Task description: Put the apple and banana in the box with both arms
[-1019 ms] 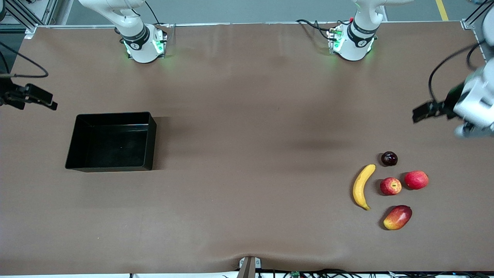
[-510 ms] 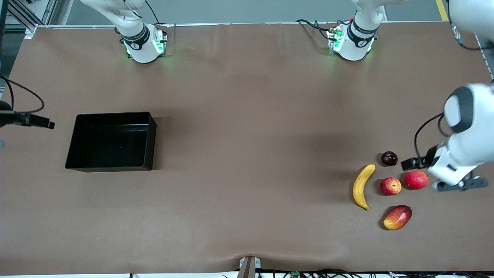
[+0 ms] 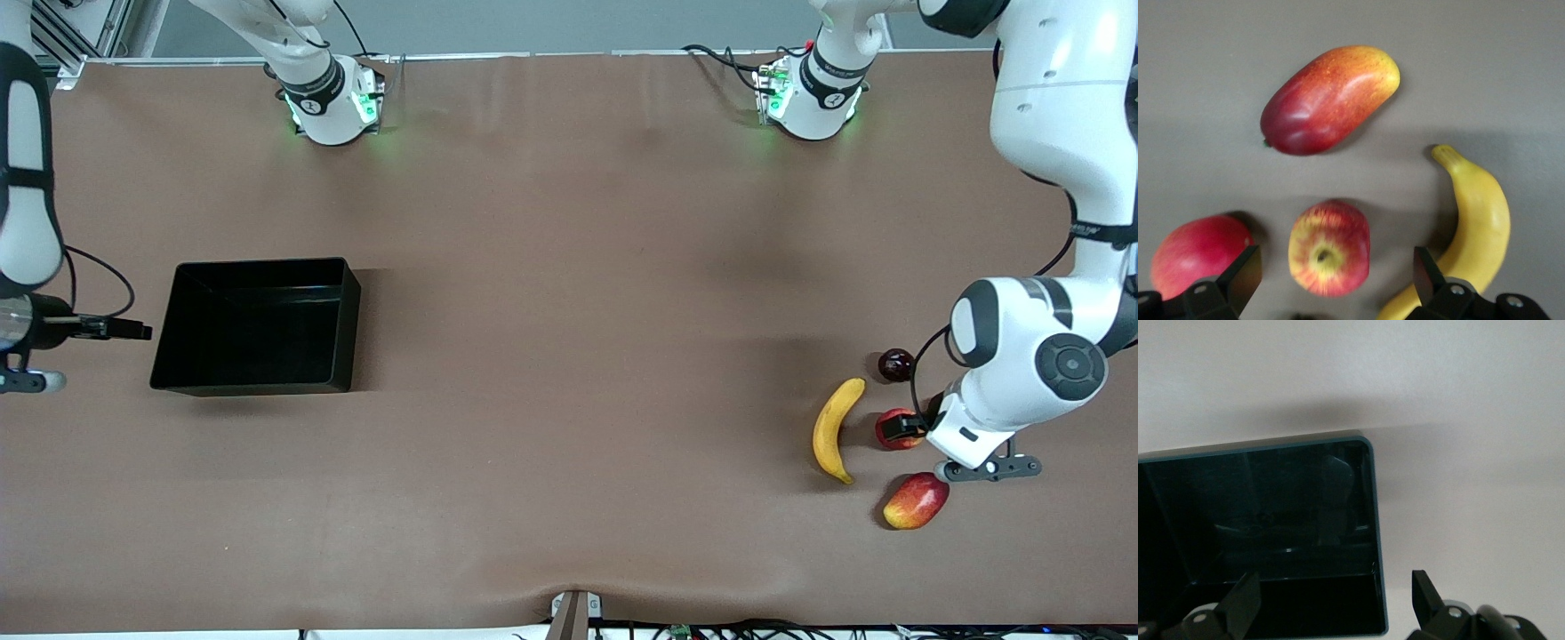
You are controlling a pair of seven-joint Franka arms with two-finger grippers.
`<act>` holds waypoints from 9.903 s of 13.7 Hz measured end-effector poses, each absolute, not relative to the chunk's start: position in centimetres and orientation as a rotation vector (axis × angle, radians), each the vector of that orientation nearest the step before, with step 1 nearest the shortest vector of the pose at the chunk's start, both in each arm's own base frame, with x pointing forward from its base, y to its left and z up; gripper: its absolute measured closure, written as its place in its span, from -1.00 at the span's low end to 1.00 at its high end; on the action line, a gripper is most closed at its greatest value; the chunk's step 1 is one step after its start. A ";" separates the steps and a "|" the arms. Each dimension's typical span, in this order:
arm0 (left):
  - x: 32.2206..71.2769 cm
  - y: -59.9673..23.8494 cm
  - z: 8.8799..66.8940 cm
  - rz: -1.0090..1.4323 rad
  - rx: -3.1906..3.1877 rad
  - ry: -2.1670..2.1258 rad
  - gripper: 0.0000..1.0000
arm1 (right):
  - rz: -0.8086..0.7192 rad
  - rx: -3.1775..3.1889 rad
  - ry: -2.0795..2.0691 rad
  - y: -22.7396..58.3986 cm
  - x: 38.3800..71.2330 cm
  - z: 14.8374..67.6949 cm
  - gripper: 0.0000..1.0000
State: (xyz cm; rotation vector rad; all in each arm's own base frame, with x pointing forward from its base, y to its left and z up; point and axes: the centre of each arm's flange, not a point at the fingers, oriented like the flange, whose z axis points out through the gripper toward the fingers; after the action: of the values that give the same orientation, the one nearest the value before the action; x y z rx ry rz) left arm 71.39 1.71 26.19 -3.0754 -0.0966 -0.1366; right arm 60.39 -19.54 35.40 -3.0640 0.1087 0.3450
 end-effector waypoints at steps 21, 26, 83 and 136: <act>69.5 3.1 21.1 -0.134 -3.061 -0.068 -0.33 | 0.487 -2.839 0.062 -20.2 56.5 30.2 0.89; 69.5 1.9 25.7 -0.090 -3.062 -0.051 -0.33 | 0.455 -2.743 -0.043 -14.1 59.6 34.5 0.89; 64.0 -18.7 34.5 -0.005 -2.979 -0.127 -1.00 | 0.266 -3.098 0.382 3.9 57.2 65.1 -1.00; 49.1 -50.7 20.6 -0.016 -2.953 0.870 0.27 | 0.116 -3.119 0.087 -3.5 54.8 64.7 -1.00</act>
State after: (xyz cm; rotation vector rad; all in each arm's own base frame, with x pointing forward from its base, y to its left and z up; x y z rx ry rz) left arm 49.13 -50.74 20.56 -2.9532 0.8702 -0.0162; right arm 54.82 -3.51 64.68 -3.1187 0.0869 0.1155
